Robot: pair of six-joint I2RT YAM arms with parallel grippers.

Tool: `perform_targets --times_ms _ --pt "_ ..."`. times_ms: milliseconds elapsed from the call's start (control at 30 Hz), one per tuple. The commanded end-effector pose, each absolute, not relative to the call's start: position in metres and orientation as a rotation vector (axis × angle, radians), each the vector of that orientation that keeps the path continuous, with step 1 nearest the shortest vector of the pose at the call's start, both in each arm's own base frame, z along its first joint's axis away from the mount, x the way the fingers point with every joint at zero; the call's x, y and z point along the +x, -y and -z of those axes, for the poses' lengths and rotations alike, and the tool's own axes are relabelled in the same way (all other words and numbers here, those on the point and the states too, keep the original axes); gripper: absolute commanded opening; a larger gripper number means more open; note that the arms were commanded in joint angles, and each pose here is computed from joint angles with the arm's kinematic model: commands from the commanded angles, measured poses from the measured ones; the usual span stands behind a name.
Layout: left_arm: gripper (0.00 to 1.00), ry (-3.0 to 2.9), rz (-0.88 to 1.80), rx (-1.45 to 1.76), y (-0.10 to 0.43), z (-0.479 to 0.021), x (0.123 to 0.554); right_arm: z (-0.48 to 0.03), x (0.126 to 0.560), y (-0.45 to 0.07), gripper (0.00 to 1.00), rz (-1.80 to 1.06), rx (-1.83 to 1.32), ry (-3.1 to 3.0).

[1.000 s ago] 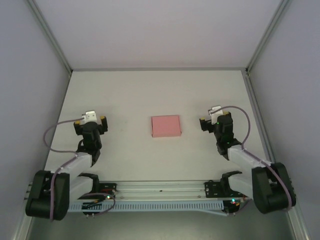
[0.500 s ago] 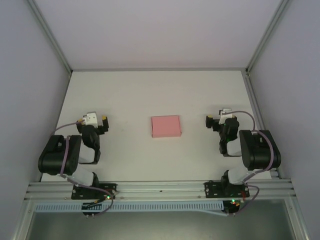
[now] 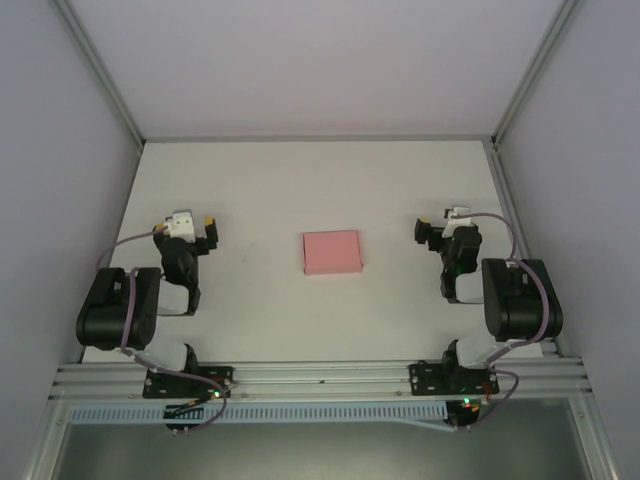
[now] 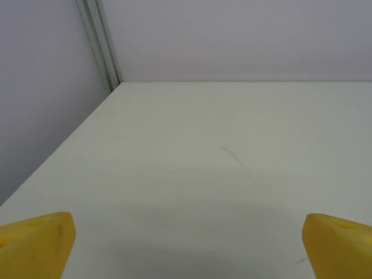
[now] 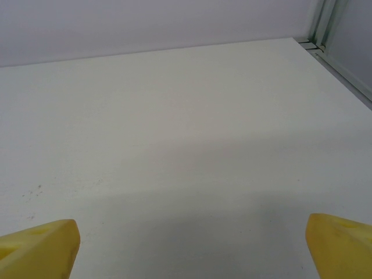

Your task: Assemble paper box

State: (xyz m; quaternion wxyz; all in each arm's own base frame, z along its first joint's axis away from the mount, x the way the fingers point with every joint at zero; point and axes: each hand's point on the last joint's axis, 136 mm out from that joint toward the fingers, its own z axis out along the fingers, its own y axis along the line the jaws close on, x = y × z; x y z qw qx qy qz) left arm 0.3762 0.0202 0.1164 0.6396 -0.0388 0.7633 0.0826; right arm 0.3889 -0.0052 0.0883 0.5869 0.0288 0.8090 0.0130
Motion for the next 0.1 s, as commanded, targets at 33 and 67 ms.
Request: perform_targets --times_ms 33,67 --pt "1.0 -1.731 -0.189 -0.086 -0.0216 -0.1191 0.3779 -0.0955 0.392 0.0082 1.0 -0.029 0.091 -1.867" --pt "1.0 -1.732 -0.189 -0.085 -0.0215 -0.1187 0.3778 -0.0959 0.3919 0.0081 1.0 -0.029 0.091 -1.865"
